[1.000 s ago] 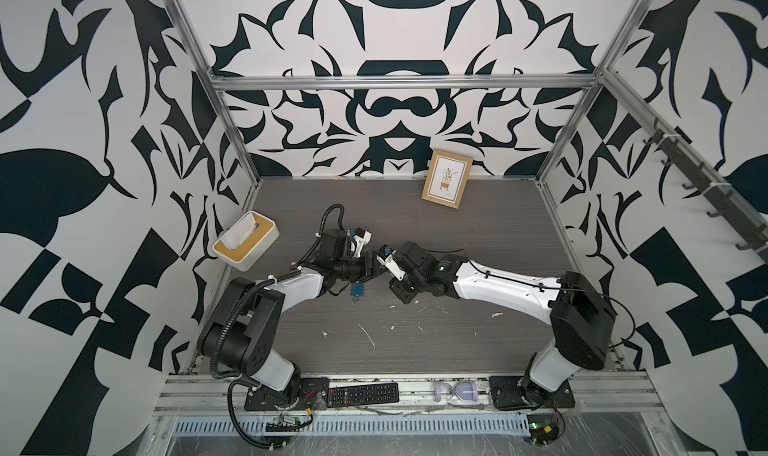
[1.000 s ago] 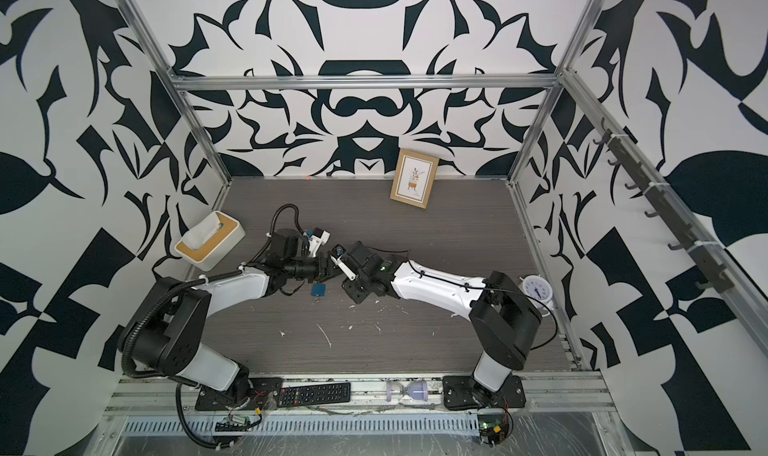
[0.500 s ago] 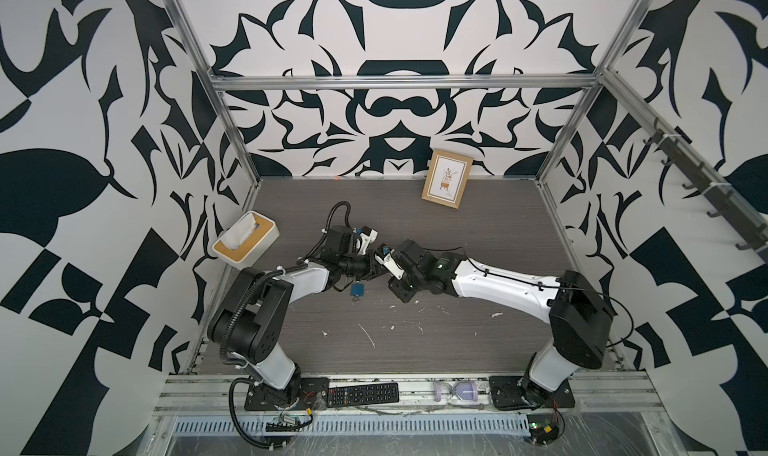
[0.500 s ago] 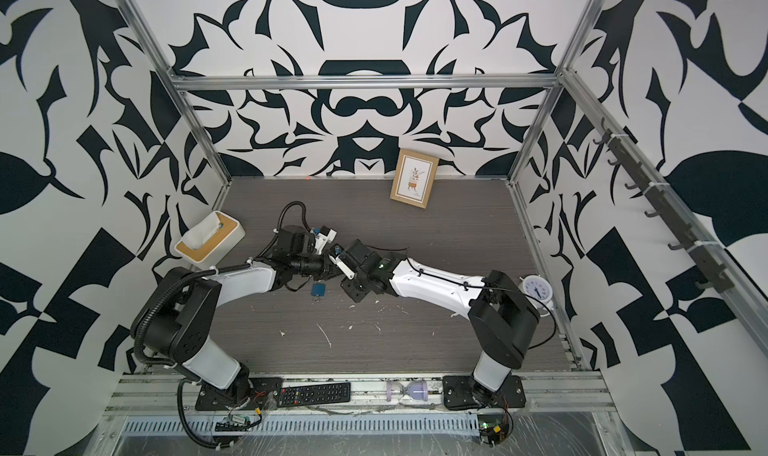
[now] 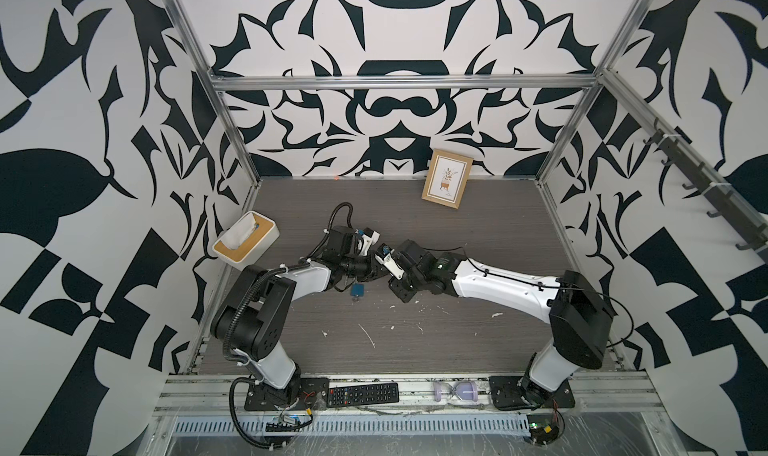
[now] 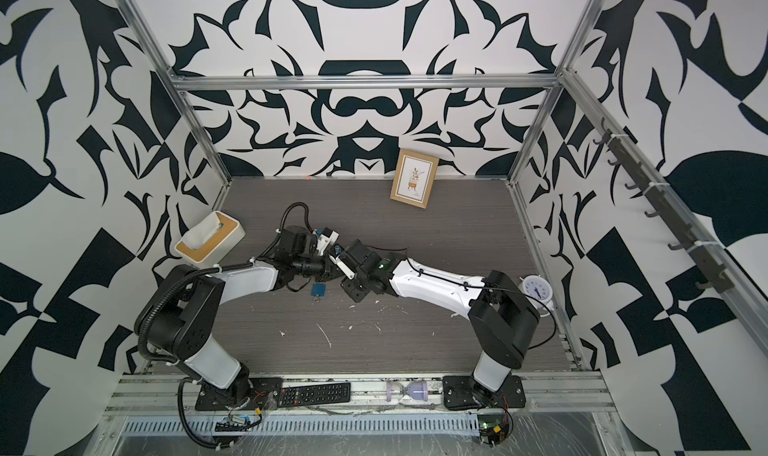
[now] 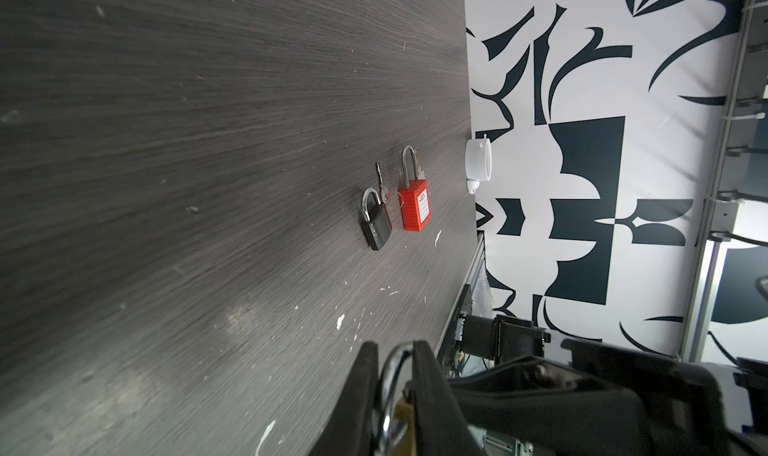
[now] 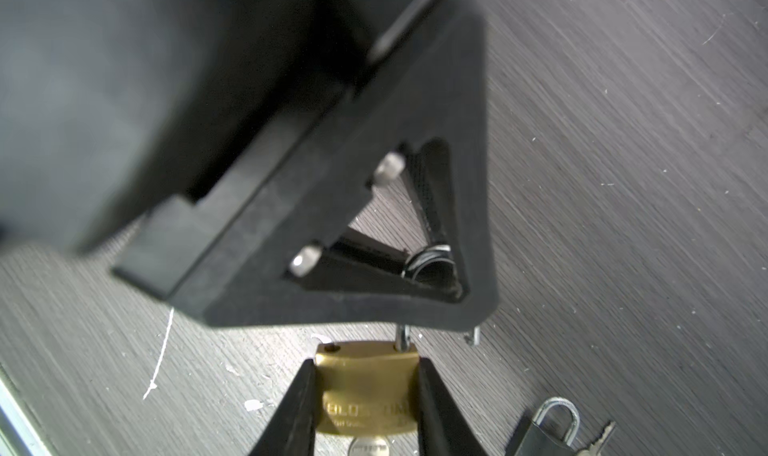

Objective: Lock with the key

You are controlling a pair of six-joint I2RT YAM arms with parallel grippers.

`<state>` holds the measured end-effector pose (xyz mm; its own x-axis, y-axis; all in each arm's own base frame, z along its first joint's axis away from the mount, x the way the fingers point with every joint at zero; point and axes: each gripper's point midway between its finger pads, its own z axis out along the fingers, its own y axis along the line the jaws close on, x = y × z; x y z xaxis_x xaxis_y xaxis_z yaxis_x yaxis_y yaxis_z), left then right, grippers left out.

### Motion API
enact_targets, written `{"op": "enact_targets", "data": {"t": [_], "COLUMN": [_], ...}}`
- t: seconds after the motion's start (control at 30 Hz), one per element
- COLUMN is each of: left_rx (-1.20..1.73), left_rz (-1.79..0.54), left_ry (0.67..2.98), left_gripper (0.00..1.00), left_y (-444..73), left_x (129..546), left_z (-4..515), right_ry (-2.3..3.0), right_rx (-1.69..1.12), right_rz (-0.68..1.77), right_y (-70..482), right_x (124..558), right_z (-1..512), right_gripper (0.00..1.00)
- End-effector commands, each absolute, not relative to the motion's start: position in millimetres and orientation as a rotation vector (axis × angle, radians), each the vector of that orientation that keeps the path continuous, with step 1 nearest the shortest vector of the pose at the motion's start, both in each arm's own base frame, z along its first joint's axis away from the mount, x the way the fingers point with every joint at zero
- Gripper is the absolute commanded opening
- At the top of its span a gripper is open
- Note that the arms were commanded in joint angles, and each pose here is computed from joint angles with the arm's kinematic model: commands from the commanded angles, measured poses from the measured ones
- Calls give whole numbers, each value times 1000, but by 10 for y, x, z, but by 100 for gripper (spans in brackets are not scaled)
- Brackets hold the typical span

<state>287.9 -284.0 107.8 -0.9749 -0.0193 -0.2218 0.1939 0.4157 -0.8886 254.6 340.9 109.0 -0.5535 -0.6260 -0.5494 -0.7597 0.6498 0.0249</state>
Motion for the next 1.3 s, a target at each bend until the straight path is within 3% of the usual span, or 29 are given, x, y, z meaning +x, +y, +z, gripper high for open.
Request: {"op": "enact_targets", "data": {"t": [0.0, 0.13, 0.2, 0.3, 0.4, 0.5, 0.7, 0.83, 1.03, 1.27], "left_rx": [200, 200, 203, 203, 197, 205, 207, 156, 50, -26], "left_rz": [-1625, -1628, -1629, -1624, -1600, -1590, -1565, -1542, -1544, -1597], "left_ry": [2463, 2465, 2464, 2453, 2446, 2424, 2347, 2275, 2148, 2044], "left_gripper": [15, 0, 0, 0, 0, 0, 0, 0, 0, 0], "left_y": [-2917, -2927, -2935, -2942, -2942, -2947, -2939, -2896, -2831, -2822], "left_x": [2873, 2877, 2884, 2913, 2957, 2994, 3075, 3152, 3314, 3443], "left_z": [1115, 1115, 1119, 1153, 1232, 1376, 1718, 1905, 2081, 2168], "right_ry": [2295, 2291, 2292, 2304, 2325, 2317, 2372, 2365, 2171, 2052], "right_rx": [-1050, -1043, -1028, -961, -819, -603, -6, 279, 498, 560], "right_rz": [367, 359, 335, 323, 393, 558, 979, 1307, 1704, 1872], "right_y": [3501, 3484, 3460, 3411, 3297, 3115, 2591, 2557, 2703, 2767], "right_x": [2646, 2659, 2686, 2765, 2870, 2955, 3113, 3064, 3038, 2979], "right_z": [1308, 1309, 1301, 1343, 1507, 1782, 1990, 1983, 2150, 2351], "right_gripper": [26, 26, 27, 40, 63, 73, 66, 60, 60, 64]}}
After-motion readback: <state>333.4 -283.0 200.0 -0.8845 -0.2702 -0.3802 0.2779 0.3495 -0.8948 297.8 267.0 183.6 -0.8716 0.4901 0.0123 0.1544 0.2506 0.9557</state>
